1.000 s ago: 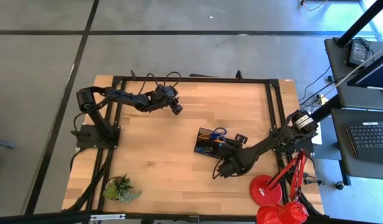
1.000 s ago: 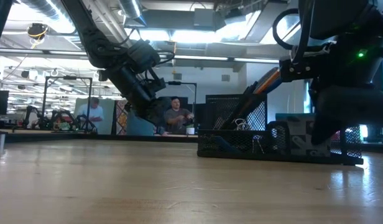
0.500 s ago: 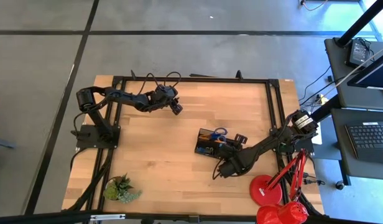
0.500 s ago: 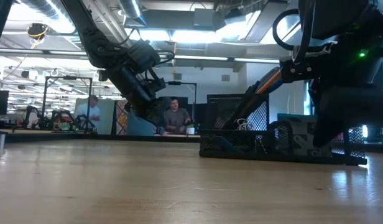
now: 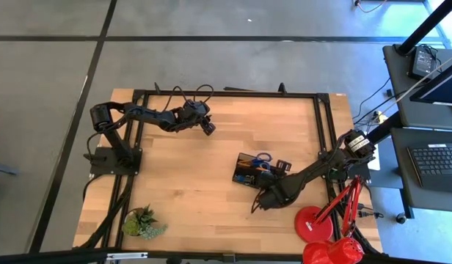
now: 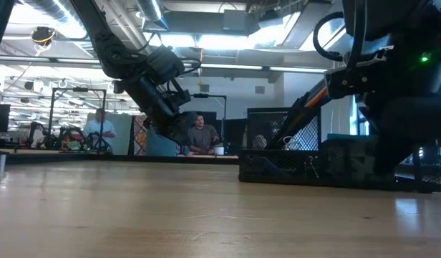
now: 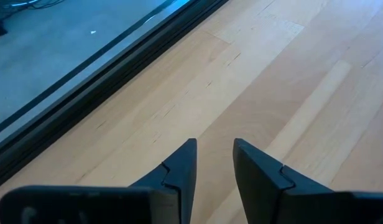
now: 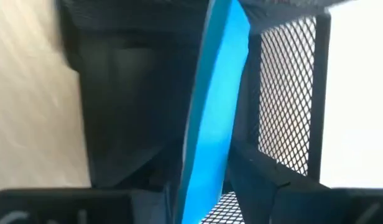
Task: Pick and place office supplies into organizer
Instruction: Put the blue sticky note pad into the black desk organizer
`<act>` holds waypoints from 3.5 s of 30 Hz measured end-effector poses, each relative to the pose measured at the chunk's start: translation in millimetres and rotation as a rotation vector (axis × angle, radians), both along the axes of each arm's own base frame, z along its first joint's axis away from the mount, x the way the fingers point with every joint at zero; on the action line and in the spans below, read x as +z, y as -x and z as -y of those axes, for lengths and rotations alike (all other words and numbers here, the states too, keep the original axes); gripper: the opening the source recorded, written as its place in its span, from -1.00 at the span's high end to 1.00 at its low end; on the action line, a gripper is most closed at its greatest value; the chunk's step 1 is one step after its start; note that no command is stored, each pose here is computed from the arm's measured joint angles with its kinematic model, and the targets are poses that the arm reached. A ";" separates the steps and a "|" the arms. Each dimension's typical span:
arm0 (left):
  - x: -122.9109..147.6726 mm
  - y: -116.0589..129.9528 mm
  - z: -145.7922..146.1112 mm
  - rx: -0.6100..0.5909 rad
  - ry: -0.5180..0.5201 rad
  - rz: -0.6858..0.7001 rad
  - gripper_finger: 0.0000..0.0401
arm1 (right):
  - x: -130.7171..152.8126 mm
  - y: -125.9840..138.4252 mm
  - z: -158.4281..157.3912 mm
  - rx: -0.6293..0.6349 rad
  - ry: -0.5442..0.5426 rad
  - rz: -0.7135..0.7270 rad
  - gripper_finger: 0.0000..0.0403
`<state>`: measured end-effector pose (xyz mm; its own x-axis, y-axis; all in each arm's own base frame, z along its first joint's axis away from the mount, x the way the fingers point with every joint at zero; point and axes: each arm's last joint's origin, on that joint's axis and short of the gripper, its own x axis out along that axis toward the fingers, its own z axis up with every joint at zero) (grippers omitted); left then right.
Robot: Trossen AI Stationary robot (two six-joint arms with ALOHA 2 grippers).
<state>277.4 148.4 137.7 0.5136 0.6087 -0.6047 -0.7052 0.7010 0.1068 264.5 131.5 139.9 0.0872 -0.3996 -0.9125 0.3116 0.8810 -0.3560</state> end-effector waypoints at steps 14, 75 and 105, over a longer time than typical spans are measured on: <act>0.0 0.0 0.0 0.000 0.000 0.000 0.50 | 15.1 -12.2 -8.1 0.065 -0.065 0.006 0.40; 0.0 0.0 0.1 0.000 0.000 0.000 0.55 | 35.6 -25.6 -34.3 0.131 -0.156 0.134 0.40; -0.1 0.0 0.1 0.009 0.008 0.008 0.54 | 35.4 -25.6 -46.2 0.108 -0.303 0.151 0.40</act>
<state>277.4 148.3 137.7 0.5130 0.6085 -0.6055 -0.7123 0.6953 0.0953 290.1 177.7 175.3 0.2569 -0.0938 -0.9619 0.2402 0.9702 -0.0305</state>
